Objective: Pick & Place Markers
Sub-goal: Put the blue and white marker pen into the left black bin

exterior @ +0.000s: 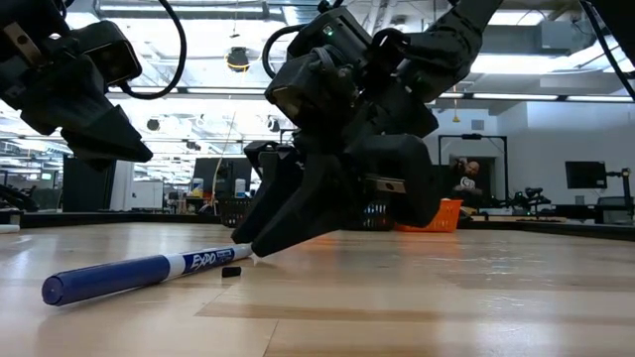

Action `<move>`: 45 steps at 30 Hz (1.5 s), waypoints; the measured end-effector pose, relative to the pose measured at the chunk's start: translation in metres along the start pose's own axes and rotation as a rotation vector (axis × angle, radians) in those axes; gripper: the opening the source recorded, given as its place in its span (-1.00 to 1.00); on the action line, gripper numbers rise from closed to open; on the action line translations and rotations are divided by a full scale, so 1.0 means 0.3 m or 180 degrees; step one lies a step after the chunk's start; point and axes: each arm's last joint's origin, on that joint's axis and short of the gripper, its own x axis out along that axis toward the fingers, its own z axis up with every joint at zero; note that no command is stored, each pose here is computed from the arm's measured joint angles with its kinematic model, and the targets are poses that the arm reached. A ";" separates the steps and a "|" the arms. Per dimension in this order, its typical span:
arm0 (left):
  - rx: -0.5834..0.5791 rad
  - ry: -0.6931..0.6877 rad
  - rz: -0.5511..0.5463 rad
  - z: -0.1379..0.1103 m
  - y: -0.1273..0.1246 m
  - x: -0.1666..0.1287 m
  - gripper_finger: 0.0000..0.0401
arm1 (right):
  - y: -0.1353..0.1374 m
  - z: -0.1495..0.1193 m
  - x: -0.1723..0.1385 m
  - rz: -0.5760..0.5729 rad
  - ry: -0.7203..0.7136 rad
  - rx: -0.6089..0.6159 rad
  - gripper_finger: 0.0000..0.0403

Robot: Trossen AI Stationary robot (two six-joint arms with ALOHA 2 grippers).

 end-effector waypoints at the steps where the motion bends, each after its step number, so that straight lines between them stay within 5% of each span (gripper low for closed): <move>1: 0.0000 0.0000 0.0000 0.000 0.000 0.000 -0.46 | 0.000 0.000 0.000 0.0005 -0.0009 0.0000 -0.42; 17: 0.0001 0.0001 -0.0002 0.000 0.000 0.000 -0.46 | -0.006 -0.030 0.054 0.0063 -0.0119 0.0037 -0.46; 28: 0.0001 0.0001 -0.0002 0.000 0.000 0.000 -0.46 | 0.001 -0.033 0.055 0.0250 -0.0202 0.0008 -0.94; 45: -0.0012 -0.0029 -0.0021 0.003 -0.002 0.000 -0.46 | -0.020 0.056 -0.048 0.0084 -0.0189 -0.0244 -0.93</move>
